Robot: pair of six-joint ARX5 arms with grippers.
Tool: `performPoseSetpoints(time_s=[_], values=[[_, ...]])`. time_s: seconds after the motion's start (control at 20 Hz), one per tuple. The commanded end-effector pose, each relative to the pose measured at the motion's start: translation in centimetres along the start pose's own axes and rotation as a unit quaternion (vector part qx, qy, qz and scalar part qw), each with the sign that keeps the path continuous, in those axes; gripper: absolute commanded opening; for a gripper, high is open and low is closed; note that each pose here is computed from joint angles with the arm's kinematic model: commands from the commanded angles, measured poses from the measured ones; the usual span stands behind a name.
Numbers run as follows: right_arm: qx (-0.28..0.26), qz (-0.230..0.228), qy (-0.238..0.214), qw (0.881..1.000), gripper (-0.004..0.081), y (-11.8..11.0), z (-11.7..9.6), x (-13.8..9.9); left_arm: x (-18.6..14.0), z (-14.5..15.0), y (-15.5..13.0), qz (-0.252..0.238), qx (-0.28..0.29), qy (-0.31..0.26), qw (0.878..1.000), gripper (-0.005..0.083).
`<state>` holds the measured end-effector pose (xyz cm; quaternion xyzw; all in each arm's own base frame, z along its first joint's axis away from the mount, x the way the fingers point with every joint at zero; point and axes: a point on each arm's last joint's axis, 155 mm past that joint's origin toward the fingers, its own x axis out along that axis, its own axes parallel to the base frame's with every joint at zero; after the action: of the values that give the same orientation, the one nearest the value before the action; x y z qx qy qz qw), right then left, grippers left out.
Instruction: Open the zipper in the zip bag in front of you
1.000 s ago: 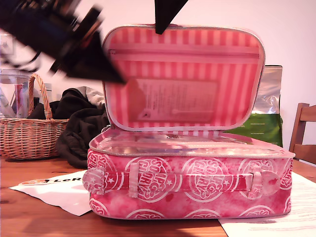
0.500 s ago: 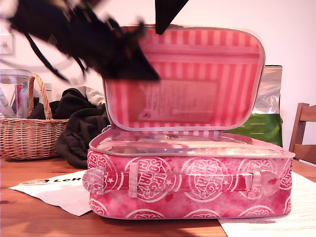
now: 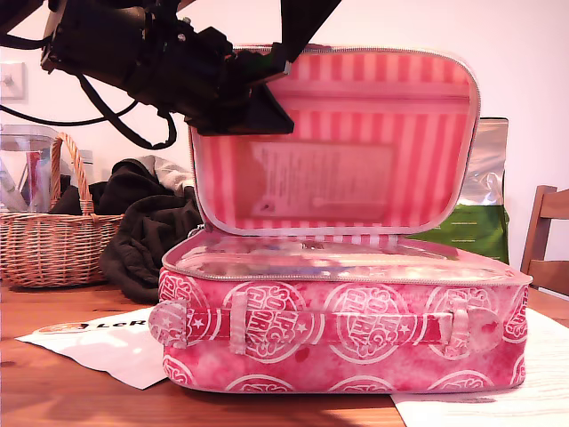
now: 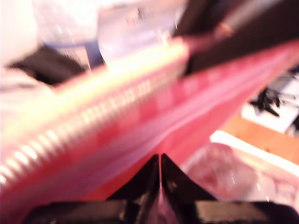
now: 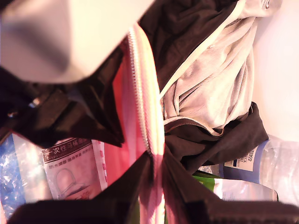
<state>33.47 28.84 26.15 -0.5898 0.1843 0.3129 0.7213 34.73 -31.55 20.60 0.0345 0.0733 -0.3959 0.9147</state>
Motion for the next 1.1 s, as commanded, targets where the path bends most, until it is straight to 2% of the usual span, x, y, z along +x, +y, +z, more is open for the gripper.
performPoseSetpoints(time_s=[0.0, 0.1, 0.2, 0.4, 0.5, 0.55, 0.6, 0.7, 0.75, 0.95, 1.05], values=[[0.017, -0.027, -0.019, 0.999, 0.0147, -2.0, 0.9, -1.1, 0.1, -0.3, -0.1, 0.0, 0.001, -0.003, 1.0, -0.0021], [0.017, -0.027, -0.018, 0.999, 0.0232, -2.0, 0.9, -1.1, 0.1, -0.3, -0.3, -0.002, 0.002, -0.004, 1.0, -0.0021], [0.017, -0.028, -0.017, 0.999, 0.0266, -2.1, 0.9, -1.1, 0.1, -0.3, -0.3, -0.002, 0.002, -0.004, 1.0, -0.0021], [0.043, -0.034, -0.014, 0.998, 0.0265, -2.4, 0.5, -1.6, 0.1, -0.1, 0.0, 0.005, 0.006, -0.007, 1.0, -0.0021], [0.055, -0.029, -0.014, 0.998, 0.0262, -2.3, 0.0, -2.8, 0.1, 0.2, 0.3, 0.01, 0.006, -0.013, 1.0, -0.0021], [0.062, -0.027, -0.015, 0.998, 0.0253, -2.1, -0.2, -3.7, 0.1, 0.3, 0.5, 0.014, 0.006, -0.014, 1.0, -0.0021], [0.079, -0.021, -0.018, 0.996, 0.0201, -1.9, -0.4, -4.5, 0.1, 0.5, 0.8, 0.016, 0.007, -0.018, 1.0, -0.0021], [0.108, 0.014, -0.033, 0.993, 0.0033, -0.5, -0.4, -5.8, 0.0, 1.4, 1.5, 0.024, 0.01, -0.033, 0.999, -0.0021], [0.116, 0.032, -0.035, 0.992, -0.0014, 0.2, -0.5, -6.1, 0.0, 2.0, 1.9, 0.029, 0.017, -0.041, 0.999, -0.0021], [0.146, 0.07, -0.012, 0.987, -0.001, 1.6, -2.0, -5.8, 0.0, 3.7, 3.8, 0.047, 0.019, -0.058, 0.997, -0.0021], [0.157, 0.085, -0.014, 0.984, -0.001, 2.1, -2.0, -5.9, -0.1, 4.1, 4.5, 0.055, 0.02, -0.062, 0.996, -0.0022]])
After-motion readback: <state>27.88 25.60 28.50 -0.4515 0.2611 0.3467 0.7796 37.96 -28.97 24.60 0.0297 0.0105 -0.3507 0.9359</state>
